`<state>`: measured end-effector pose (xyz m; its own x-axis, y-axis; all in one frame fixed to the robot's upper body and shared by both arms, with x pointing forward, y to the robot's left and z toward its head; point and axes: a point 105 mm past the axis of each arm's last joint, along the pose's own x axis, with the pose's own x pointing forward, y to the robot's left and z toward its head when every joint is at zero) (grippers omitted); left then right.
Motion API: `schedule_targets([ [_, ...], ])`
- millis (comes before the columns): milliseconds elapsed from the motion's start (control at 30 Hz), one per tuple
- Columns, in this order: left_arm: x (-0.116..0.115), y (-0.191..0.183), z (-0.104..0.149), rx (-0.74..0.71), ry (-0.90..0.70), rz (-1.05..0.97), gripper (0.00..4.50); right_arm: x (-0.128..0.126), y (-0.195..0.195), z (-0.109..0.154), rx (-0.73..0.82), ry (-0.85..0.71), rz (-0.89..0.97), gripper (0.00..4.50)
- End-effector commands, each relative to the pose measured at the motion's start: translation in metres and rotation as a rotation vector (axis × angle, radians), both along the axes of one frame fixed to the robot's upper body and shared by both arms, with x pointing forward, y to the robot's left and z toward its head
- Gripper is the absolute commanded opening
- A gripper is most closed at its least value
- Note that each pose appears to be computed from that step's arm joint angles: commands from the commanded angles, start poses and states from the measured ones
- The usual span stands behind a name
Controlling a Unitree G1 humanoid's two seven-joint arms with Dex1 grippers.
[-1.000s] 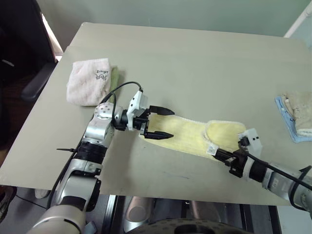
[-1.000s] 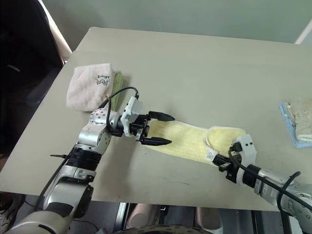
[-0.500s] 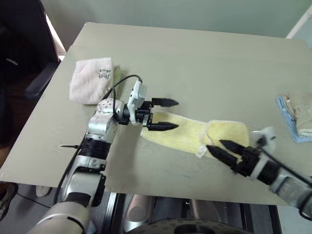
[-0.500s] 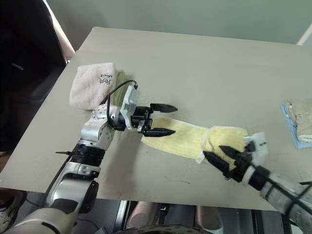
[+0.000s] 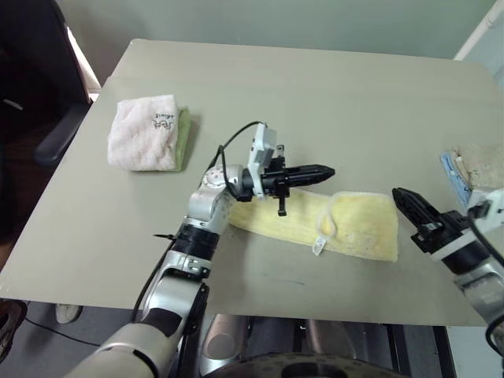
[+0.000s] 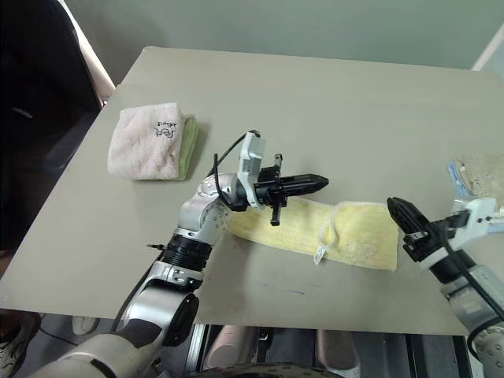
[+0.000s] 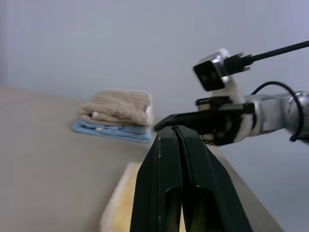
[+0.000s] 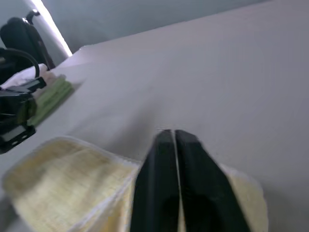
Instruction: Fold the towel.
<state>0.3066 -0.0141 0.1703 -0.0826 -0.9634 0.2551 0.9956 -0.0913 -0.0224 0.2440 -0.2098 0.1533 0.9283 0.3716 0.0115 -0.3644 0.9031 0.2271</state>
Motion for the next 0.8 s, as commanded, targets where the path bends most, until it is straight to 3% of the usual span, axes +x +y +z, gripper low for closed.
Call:
schedule_targets([
  [33,-0.009,-0.014,0.001,0.017,-0.043,-0.049,0.0,0.012,-0.001,-0.006,-0.113,-0.054,-0.031,0.02],
  [200,-0.01,-0.037,-0.02,0.113,-0.073,-0.034,0.0,0.031,-0.002,-0.014,-0.143,-0.077,-0.093,0.02],
  [300,-0.023,-0.047,-0.036,0.191,-0.078,-0.112,0.0,0.035,-0.004,-0.031,-0.098,-0.001,-0.096,0.02],
  [567,-0.033,-0.035,-0.117,0.55,-0.101,-0.164,0.0,0.029,0.019,-0.067,-0.124,0.095,-0.022,0.02],
  [800,-0.027,-0.03,-0.125,0.566,-0.082,-0.137,0.0,0.033,0.021,-0.095,-0.163,0.148,-0.036,0.02],
])
